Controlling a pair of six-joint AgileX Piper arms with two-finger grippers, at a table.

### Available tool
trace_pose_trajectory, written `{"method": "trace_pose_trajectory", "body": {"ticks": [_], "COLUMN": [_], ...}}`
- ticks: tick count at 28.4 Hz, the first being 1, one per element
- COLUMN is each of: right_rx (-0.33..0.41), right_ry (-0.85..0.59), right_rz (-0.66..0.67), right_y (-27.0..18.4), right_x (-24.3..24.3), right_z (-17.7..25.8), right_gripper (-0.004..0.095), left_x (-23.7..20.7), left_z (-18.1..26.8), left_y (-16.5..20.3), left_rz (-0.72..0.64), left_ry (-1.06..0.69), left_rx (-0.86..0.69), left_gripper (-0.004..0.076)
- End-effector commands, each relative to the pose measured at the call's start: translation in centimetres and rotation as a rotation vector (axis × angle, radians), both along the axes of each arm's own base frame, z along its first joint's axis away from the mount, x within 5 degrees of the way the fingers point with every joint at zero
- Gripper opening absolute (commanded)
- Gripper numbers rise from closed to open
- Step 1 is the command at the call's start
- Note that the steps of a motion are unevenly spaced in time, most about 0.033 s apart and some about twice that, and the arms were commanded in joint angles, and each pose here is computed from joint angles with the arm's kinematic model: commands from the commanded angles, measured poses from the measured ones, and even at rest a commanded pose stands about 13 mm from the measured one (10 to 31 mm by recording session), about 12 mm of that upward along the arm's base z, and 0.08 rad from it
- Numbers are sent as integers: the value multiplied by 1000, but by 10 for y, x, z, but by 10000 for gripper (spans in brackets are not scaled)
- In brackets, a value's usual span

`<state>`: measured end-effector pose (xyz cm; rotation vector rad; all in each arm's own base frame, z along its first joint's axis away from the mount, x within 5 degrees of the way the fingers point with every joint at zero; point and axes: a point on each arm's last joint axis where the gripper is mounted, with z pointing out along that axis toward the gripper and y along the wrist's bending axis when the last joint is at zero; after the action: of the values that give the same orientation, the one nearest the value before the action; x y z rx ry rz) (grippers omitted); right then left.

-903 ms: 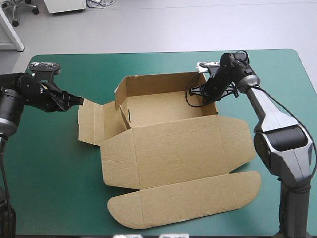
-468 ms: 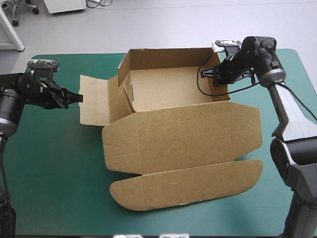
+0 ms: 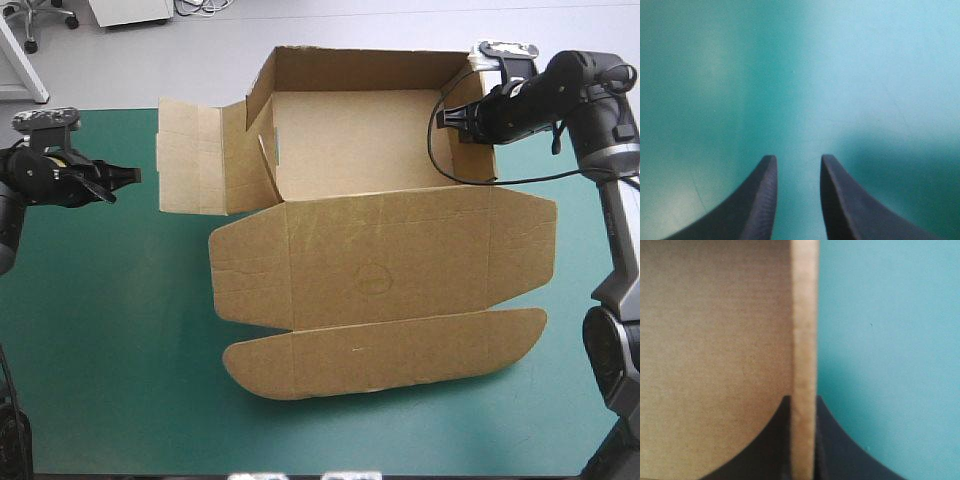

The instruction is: Fold the box

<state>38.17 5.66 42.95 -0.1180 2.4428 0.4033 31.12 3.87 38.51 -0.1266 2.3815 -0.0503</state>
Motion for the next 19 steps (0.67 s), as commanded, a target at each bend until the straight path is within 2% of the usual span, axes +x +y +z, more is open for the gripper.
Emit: {"method": "trace_pose_trajectory", "body": {"ticks": [1, 6, 12, 19], "right_rx": [64, 76, 87, 127], "right_ry": [-122, -156, -185, -188], "right_rz": [7, 1, 7, 29], "right_y": [-10, -15, -14, -10], "right_x": [-31, -43, -55, -57], "right_z": [45, 57, 67, 70], "right_gripper": [-20, -19, -20, -19], "left_x": [-3, 18, 51, 78], "left_z": [21, 3, -31, -46], "left_y": [14, 24, 16, -5], "left_rz": [-10, -127, -280, -556], "left_ry": [-150, -167, -153, -304], "left_rx": [-92, -325, -556, -1025], "left_gripper": [220, 220, 220, 220]}}
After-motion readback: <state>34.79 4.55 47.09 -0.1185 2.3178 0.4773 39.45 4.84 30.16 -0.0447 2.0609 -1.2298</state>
